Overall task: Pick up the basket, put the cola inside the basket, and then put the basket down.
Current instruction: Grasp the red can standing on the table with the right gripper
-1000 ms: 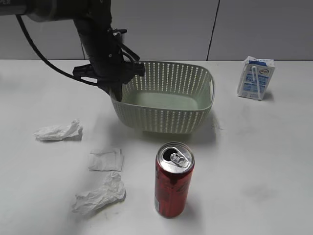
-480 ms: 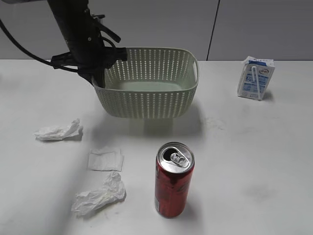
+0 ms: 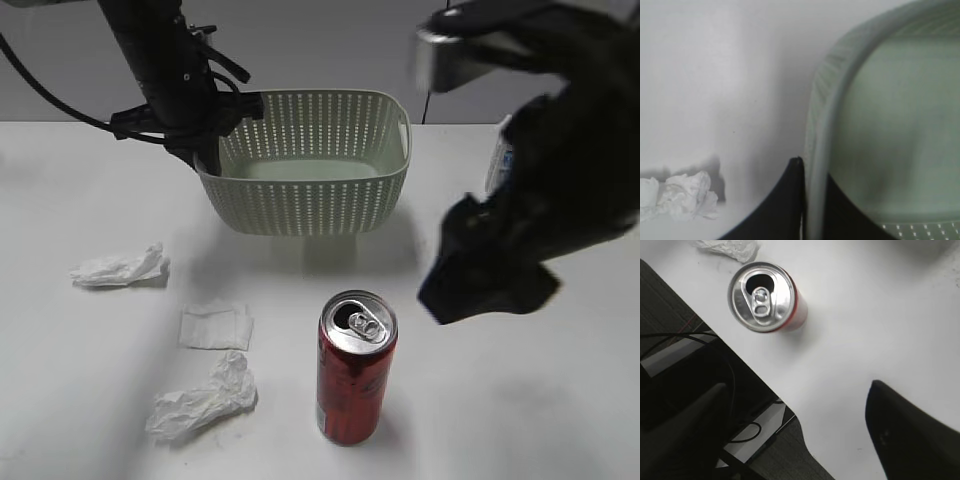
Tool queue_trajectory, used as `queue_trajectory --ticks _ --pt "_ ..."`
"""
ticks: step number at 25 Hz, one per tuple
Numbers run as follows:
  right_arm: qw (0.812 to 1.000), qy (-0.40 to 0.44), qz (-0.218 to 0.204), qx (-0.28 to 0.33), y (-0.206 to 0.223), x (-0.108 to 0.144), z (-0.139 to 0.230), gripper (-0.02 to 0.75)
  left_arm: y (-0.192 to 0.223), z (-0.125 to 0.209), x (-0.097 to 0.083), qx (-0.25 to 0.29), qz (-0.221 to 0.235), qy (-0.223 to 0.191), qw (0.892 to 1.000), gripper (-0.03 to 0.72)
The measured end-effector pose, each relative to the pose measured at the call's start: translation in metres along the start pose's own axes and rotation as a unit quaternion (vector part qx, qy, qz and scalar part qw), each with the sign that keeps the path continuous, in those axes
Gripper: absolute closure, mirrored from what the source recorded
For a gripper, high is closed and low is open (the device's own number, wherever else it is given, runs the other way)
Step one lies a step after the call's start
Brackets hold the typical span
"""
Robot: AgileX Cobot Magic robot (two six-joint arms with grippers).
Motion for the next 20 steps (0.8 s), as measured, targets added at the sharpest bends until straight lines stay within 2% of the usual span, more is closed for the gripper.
queue_trajectory --ticks 3,10,15,20 --pt "0.999 0.042 -0.006 0.023 0.028 0.014 -0.016 0.066 0.0 0.0 0.0 -0.001 0.0 0.0 1.0 0.691" --pt "0.984 0.171 0.003 0.048 0.065 0.019 -0.039 0.062 0.0 -0.001 0.001 -0.005 -0.005 0.002 1.0 0.691" --pt "0.975 0.209 0.007 0.072 0.084 0.02 -0.039 0.062 0.0 -0.002 0.002 -0.006 -0.006 0.003 1.0 0.691" --pt "0.972 0.211 0.014 0.105 0.108 0.026 -0.033 0.062 0.0 -0.002 0.003 -0.007 -0.01 0.004 1.0 0.691"
Point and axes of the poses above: a point on each arm's last joint axis where the gripper is mounted, y pointing out along that axis toward the gripper, x along the wrist's bending axis when the last joint is at zero, z = x × y, the point moved 6 cm from there along y, pointing out along that axis toward the gripper, and after that the axes turned 14 degrees about y, right-handed, at the moved point
